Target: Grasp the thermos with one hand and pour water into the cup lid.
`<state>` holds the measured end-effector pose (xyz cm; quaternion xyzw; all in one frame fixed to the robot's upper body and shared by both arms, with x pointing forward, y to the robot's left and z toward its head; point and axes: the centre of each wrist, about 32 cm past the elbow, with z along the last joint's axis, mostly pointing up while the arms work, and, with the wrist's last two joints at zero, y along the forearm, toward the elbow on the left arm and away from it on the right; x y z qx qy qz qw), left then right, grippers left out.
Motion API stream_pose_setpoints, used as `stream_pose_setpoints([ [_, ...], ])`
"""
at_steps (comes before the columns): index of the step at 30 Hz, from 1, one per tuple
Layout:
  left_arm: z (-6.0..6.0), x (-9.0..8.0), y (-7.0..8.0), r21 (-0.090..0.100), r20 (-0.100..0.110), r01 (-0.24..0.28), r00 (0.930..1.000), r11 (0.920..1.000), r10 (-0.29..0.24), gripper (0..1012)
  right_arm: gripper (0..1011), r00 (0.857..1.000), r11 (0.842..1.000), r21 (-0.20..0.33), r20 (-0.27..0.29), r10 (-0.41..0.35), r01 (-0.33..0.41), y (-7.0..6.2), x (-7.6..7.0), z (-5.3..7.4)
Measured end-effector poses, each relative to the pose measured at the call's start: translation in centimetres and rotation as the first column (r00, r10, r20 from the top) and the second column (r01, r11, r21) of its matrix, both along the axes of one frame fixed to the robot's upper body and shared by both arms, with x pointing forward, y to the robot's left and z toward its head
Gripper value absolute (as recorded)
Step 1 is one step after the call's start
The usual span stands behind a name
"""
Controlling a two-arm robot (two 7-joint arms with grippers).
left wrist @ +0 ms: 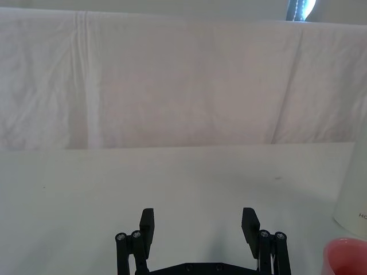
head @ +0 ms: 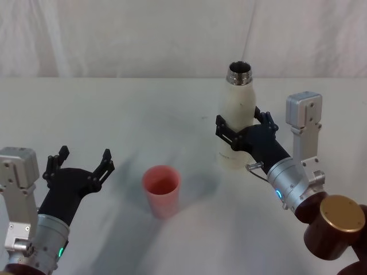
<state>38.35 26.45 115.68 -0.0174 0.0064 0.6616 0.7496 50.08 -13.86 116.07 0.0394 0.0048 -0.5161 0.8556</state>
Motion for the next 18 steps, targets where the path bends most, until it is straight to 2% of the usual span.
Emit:
stream_pose_setpoints([
  [18, 0.00, 0.00, 0.00, 0.000, 0.000, 0.000, 1.0000, 1.0000, 0.000, 1001, 1001, 1.000, 1.000, -0.013, -0.005, 0.017, -0.017, 0.13, 0.85, 0.12],
])
